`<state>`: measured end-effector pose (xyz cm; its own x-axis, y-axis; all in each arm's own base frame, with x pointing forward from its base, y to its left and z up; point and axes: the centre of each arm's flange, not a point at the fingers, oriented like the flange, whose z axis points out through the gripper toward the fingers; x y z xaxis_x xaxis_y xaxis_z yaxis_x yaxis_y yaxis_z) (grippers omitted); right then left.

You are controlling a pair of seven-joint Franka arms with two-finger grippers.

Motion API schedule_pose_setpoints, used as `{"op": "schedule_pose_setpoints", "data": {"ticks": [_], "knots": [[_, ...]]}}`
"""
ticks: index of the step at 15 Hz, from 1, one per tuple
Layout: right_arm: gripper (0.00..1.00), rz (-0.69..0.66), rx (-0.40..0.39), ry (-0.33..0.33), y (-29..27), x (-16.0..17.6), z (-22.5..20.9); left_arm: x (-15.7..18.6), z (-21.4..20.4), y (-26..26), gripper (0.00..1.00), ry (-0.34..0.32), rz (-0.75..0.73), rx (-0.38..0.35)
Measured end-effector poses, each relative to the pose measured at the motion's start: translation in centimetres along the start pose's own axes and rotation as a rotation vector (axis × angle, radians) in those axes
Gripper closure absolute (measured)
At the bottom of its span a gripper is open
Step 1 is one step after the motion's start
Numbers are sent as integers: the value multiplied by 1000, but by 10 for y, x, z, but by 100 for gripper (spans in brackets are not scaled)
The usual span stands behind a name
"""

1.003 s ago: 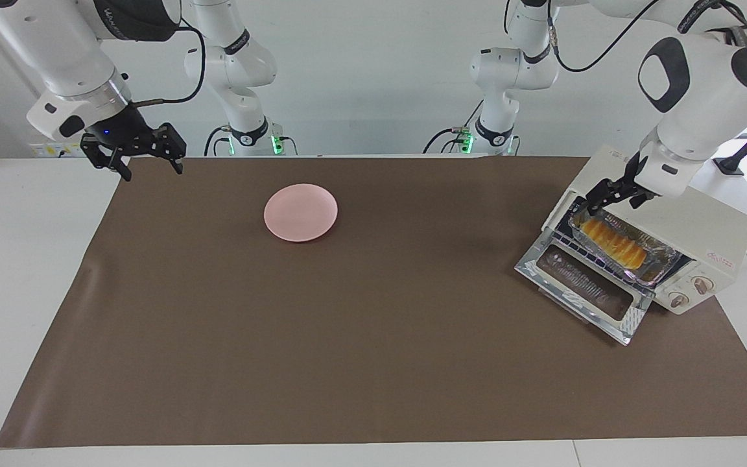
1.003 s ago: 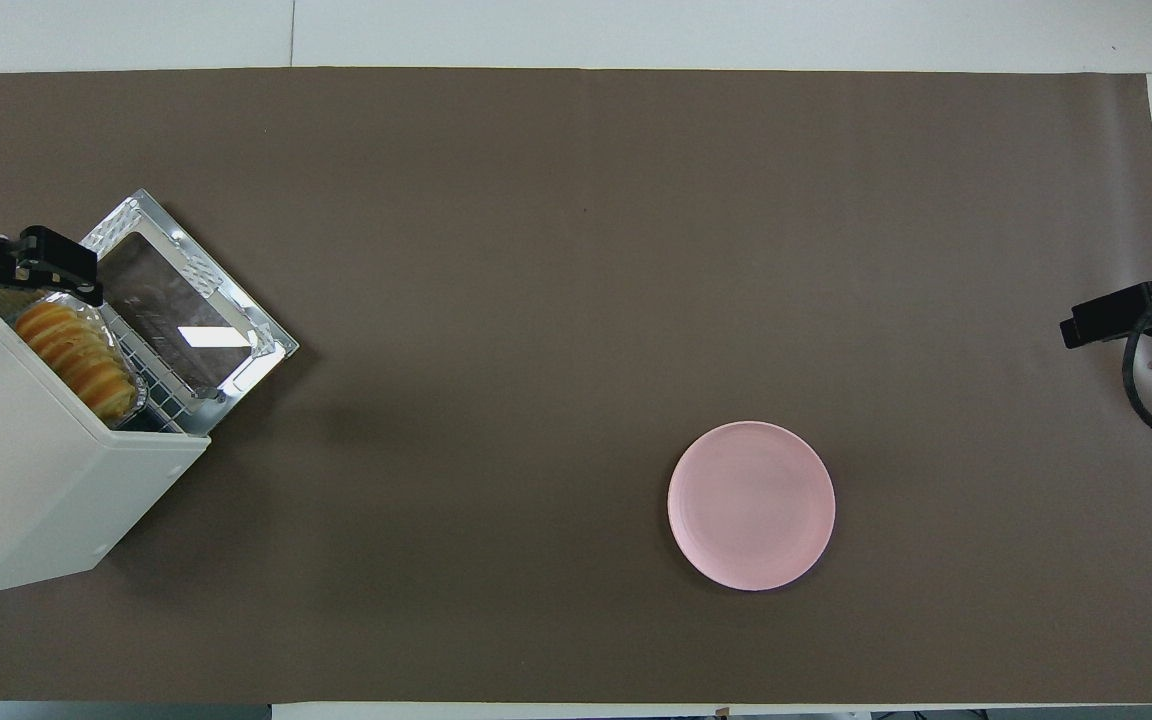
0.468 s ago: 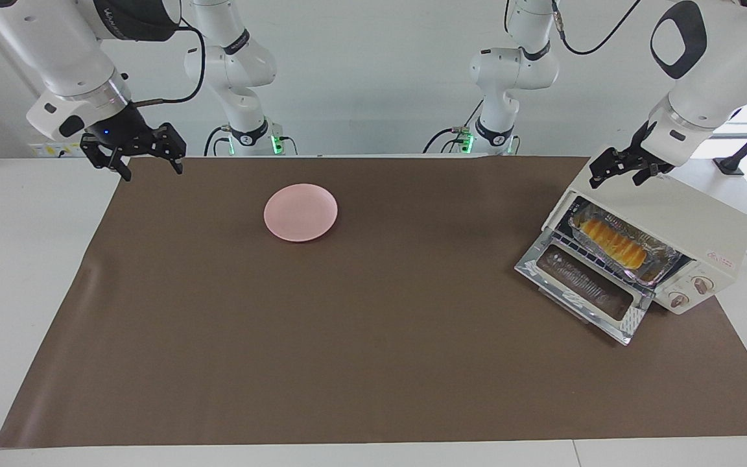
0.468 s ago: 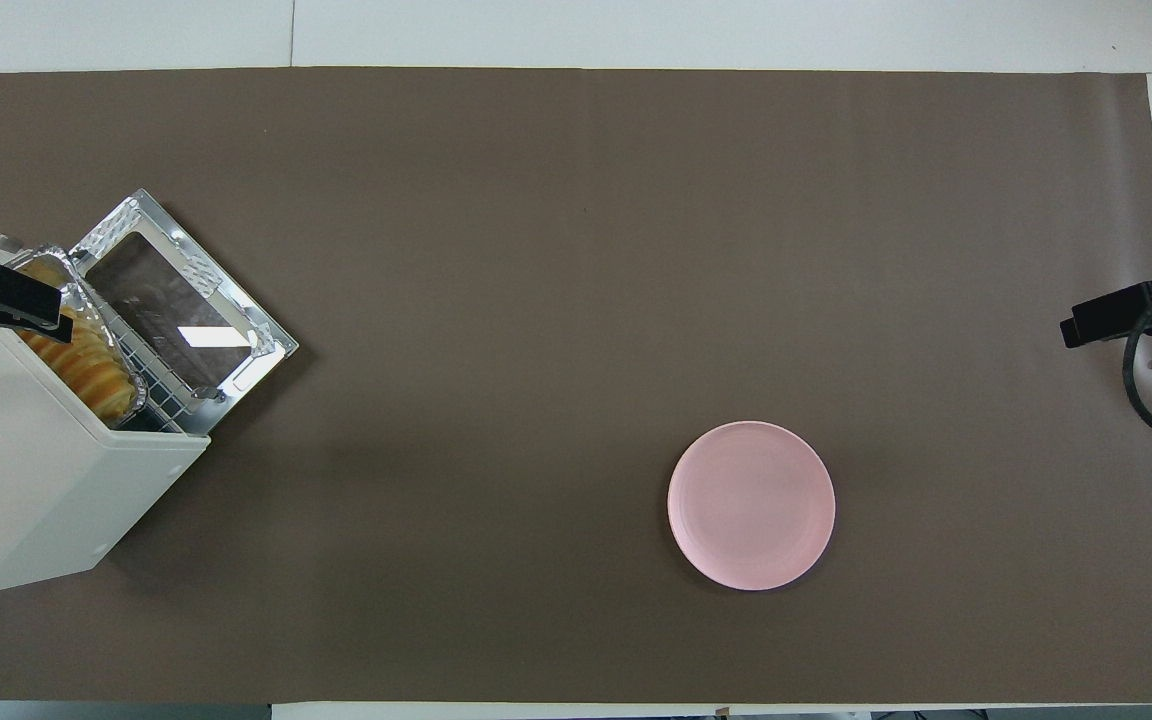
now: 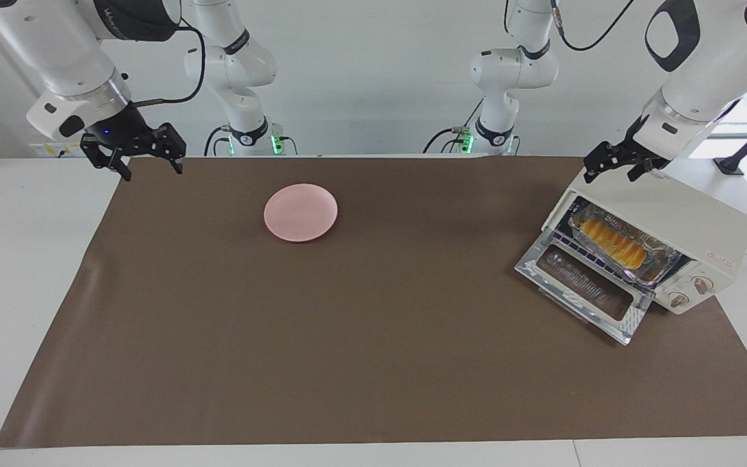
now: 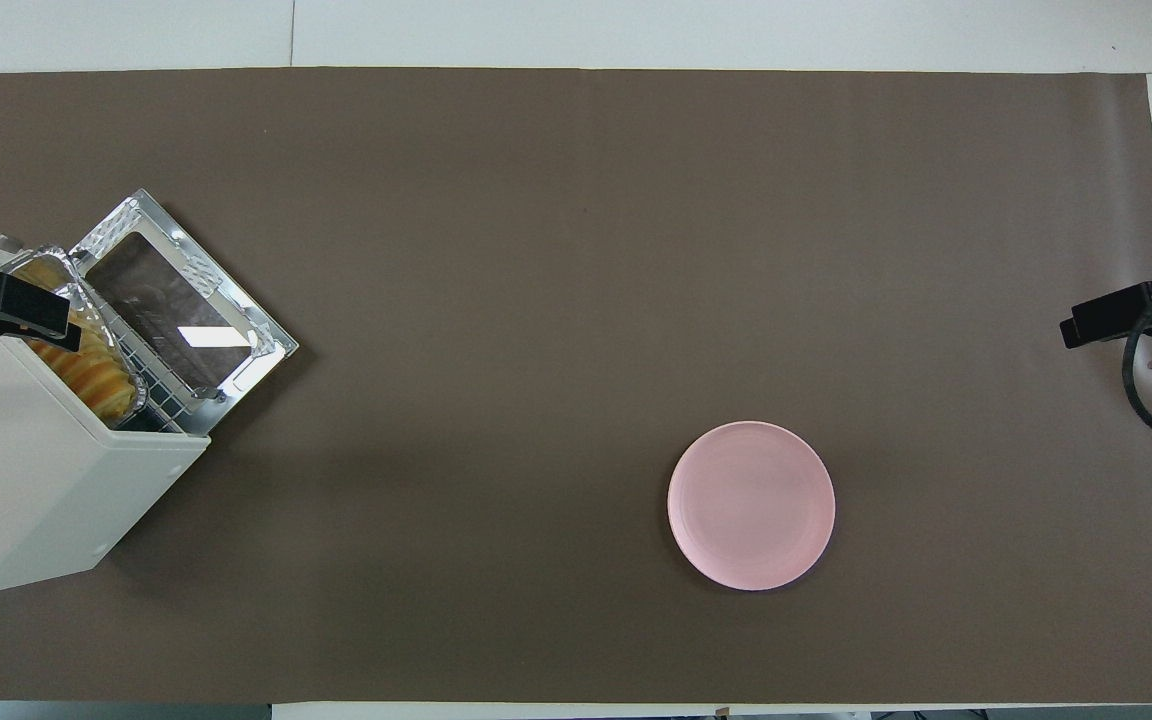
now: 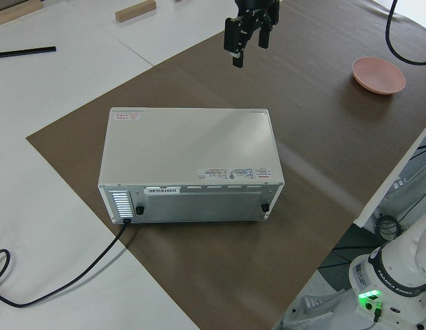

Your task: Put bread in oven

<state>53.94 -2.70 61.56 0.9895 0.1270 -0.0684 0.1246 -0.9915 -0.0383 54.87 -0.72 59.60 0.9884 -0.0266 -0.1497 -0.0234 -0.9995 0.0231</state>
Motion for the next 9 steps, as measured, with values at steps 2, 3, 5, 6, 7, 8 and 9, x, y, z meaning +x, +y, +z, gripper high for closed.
{"op": "schedule_pose_setpoints", "data": {"ticks": [2,3,5,6,7,8,9], "knots": [[0,0,0,0,0,0,0,0,0,0,0,-1,1,0],[0,0,0,0,0,0,0,0,1,0,0,-1,1,0],[0,0,0,0,0,0,0,0,1,-1,0,-1,-1,0],[0,0,0,0,0,0,0,0,1,-2,0,-1,-3,0],[0,0,0,0,0,0,0,0,1,-3,0,-1,-4,-1],[0,0,0,0,0,0,0,0,0,-4,0,0,-5,-1],[0,0,0,0,0,0,0,0,0,-4,0,0,-5,0]]}}
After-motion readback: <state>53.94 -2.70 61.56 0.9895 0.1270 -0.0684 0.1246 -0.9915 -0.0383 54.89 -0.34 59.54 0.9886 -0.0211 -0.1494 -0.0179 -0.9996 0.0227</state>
